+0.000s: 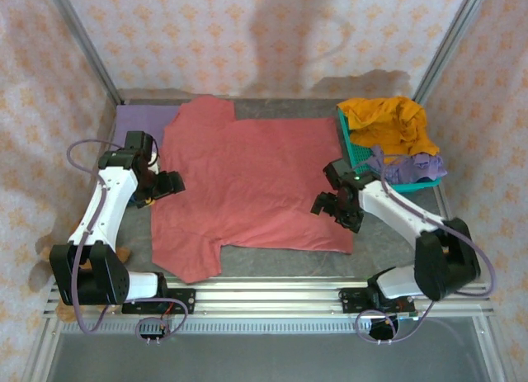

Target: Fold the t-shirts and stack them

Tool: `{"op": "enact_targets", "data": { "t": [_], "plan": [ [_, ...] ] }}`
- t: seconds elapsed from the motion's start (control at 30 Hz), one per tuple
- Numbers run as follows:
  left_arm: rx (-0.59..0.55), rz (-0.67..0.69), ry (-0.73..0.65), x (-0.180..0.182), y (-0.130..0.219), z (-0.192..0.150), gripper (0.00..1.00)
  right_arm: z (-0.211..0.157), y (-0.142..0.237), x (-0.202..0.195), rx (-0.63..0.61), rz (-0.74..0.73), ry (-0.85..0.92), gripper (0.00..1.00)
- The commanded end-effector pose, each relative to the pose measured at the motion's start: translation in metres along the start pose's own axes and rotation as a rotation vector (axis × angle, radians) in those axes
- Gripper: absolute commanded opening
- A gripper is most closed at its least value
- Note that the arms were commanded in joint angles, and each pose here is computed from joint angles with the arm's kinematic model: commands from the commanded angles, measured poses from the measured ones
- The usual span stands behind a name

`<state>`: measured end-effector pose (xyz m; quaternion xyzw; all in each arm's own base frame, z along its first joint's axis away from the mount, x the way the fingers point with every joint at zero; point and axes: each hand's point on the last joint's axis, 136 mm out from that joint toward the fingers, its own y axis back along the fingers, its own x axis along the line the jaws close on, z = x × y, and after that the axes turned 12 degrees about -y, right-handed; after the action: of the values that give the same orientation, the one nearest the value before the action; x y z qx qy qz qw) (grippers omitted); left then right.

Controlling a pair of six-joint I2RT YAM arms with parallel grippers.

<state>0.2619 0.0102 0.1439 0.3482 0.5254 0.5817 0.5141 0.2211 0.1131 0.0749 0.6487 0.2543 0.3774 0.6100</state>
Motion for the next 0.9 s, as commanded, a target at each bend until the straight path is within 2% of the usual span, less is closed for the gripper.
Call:
{"op": "enact_targets", "data": {
  "t": [0.0,0.27,0.6,0.87],
  "plan": [
    [0.063,-0.005,0.056,0.011,0.0,-0.021,0.82,-0.012,0.005,-0.042,0.004,-0.118,-0.06,0.89],
    [0.1,-0.015,0.088,0.02,-0.002,-0.028,0.77,-0.02,-0.011,-0.078,-0.009,-0.178,-0.198,0.55],
    [0.174,-0.035,0.109,0.025,-0.018,-0.036,0.75,-0.028,-0.021,-0.103,-0.019,-0.242,-0.296,0.39],
    [0.211,-0.046,0.12,0.025,-0.03,-0.033,0.73,-0.026,-0.029,-0.102,-0.032,-0.221,-0.341,0.36]
  ]
}}
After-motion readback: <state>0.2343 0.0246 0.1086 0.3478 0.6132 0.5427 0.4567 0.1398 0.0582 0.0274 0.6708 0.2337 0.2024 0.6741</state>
